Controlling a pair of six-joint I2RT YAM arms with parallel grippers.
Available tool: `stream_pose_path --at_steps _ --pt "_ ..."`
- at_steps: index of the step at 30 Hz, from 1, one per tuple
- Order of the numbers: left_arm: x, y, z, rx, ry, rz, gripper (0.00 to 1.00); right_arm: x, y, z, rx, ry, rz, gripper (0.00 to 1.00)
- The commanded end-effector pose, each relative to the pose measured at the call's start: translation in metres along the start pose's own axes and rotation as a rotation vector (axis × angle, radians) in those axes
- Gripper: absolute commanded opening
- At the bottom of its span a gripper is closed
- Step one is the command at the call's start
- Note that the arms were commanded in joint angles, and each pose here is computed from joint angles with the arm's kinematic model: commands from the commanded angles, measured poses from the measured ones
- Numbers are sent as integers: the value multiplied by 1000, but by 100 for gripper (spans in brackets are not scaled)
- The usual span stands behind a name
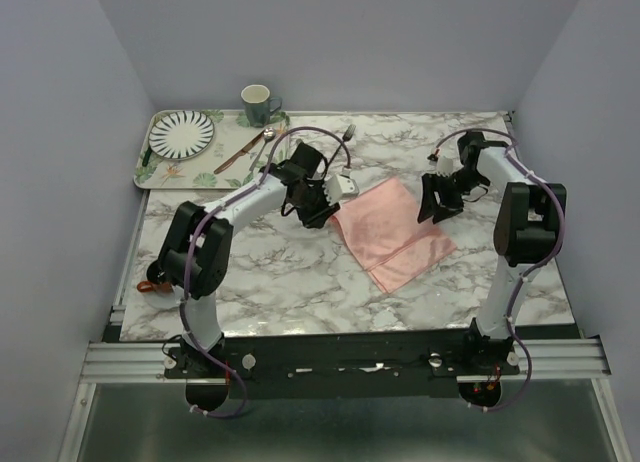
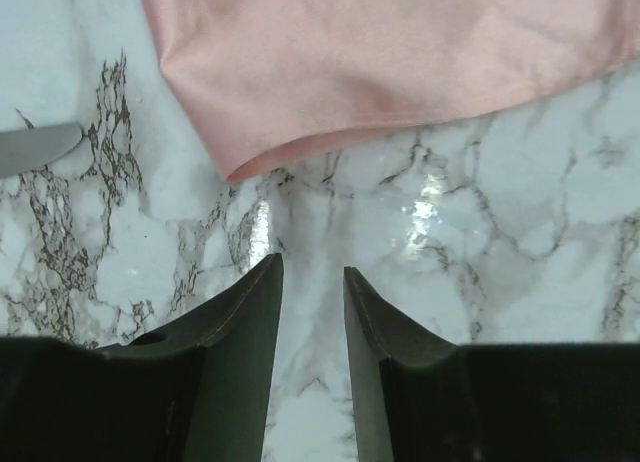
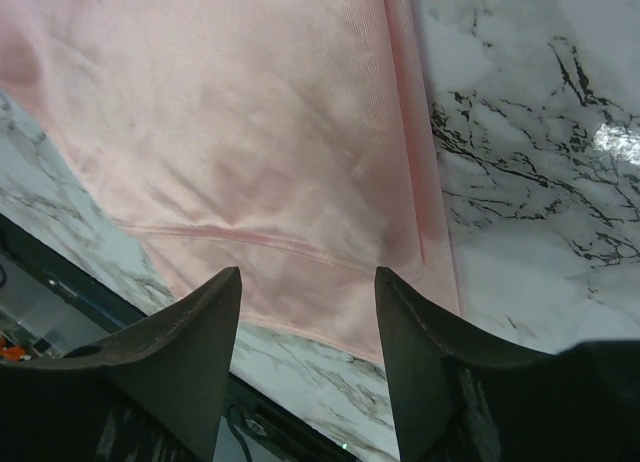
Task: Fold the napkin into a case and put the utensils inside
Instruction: Rotate the rectangle-folded napkin at the center of the board, then pick up the square-folded napkin from the center of the board.
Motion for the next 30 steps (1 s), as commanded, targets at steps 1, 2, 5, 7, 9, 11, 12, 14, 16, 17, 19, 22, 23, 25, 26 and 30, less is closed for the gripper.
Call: stream_pose_path --at_steps 1,2,5,7,9,11,12,14,16,17,19,22,23,25,26,30 --pt "14 -56 -27 -99 -76 63 48 8 -6 7 32 2 69 59" --pt "10 -61 -29 -100 -74 58 48 8 -6 6 33 0 74 59" --pt "-2 -82 -39 -89 -92 79 50 8 -10 4 20 5 95 58" --pt "-11 -94 -46 -95 -106 77 50 7 -15 4 12 17 118 57" --pt "-18 -98 -48 -105 -111 62 50 4 -19 6 -1 32 134 55" --pt "-25 -107 -50 -106 -105 65 50 1 -23 8 -11 47 151 54" --pt "-30 -108 -52 -105 -105 57 51 0 -25 9 -16 54 156 54" --pt "-35 -112 -53 -98 -100 34 54 0 -27 8 -20 56 163 54" --pt "-41 -112 -54 -98 -97 14 57 -3 -29 7 -26 58 159 53" --pt "-44 -114 -54 -104 -91 8 57 -3 -29 5 -25 53 159 51" --pt "-50 -114 -55 -104 -82 2 58 -7 -31 4 -32 57 149 49" --pt "-58 -116 -58 -109 -76 6 58 -9 -33 1 -40 61 142 46" --pt "-59 -116 -60 -112 -80 3 58 -10 -33 1 -42 65 140 46" --pt "-63 -118 -63 -116 -78 4 58 -11 -33 1 -43 69 135 43" --pt "-65 -118 -63 -117 -75 3 59 -13 -34 3 -45 78 131 43" --pt "-74 -123 -66 -117 -69 15 59 -17 -34 7 -53 98 115 42"
Point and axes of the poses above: each gripper's point midway between its finger pads, its own x axis back along the fingers, its own y axis along the line the jaws close on, z = x × y, the point moved 3 cm from there along x, back along the fingers, and after that the axes turned 12 degrees about x, right-handed, at the moved point
